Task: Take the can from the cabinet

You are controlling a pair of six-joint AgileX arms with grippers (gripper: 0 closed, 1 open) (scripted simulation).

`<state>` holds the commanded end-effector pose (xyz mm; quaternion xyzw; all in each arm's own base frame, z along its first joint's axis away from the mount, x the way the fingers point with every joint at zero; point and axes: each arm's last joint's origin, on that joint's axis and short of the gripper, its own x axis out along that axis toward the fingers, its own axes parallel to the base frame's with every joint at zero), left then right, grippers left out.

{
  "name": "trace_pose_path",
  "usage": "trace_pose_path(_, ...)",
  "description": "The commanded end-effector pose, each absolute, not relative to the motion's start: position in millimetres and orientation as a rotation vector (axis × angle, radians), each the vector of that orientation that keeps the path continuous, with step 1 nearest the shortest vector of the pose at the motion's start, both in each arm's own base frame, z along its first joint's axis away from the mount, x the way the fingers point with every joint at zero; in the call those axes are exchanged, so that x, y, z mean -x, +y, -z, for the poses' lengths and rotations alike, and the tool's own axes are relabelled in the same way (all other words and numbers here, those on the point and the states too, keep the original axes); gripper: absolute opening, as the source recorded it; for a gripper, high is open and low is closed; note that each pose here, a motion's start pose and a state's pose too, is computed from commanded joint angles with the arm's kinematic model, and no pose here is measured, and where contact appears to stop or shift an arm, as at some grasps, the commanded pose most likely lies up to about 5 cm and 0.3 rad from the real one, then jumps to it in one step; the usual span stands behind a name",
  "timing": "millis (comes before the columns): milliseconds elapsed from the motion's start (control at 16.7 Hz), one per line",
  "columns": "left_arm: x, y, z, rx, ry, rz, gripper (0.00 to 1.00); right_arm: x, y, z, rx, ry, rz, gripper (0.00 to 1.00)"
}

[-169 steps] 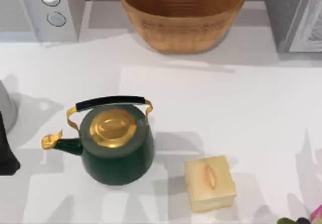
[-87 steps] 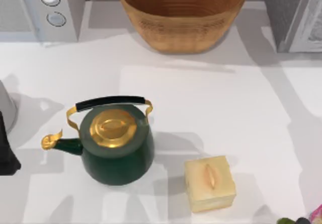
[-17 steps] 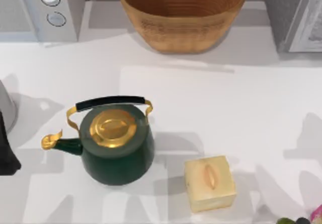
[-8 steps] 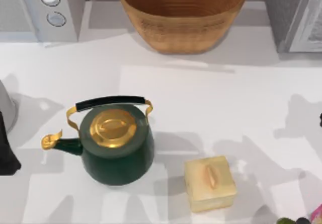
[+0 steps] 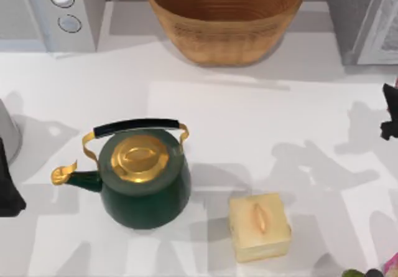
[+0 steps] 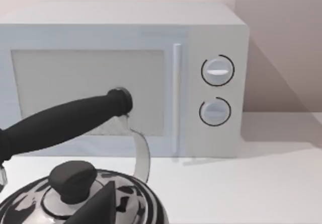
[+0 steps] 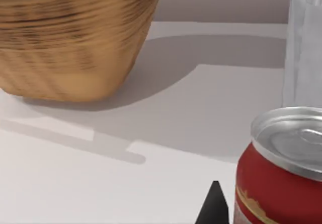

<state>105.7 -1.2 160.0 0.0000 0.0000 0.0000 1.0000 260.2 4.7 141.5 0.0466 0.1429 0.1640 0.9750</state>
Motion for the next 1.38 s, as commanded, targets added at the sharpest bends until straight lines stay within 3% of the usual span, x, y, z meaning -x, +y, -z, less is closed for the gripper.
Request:
trace_pose_path(660, -105.7, -1.2, -160.0, 0.0, 0.0, 0.0, 1.0, -312.6, -8.1, -97.9, -0.092, 0.228, -0.473, 0.0)
trace_pose_path(1380, -105.7, -1.2, -160.0, 0.0, 0.0, 0.0, 1.0, -341.7, -17.9, -46.7, -0.063, 0.117, -0.673, 0.0)
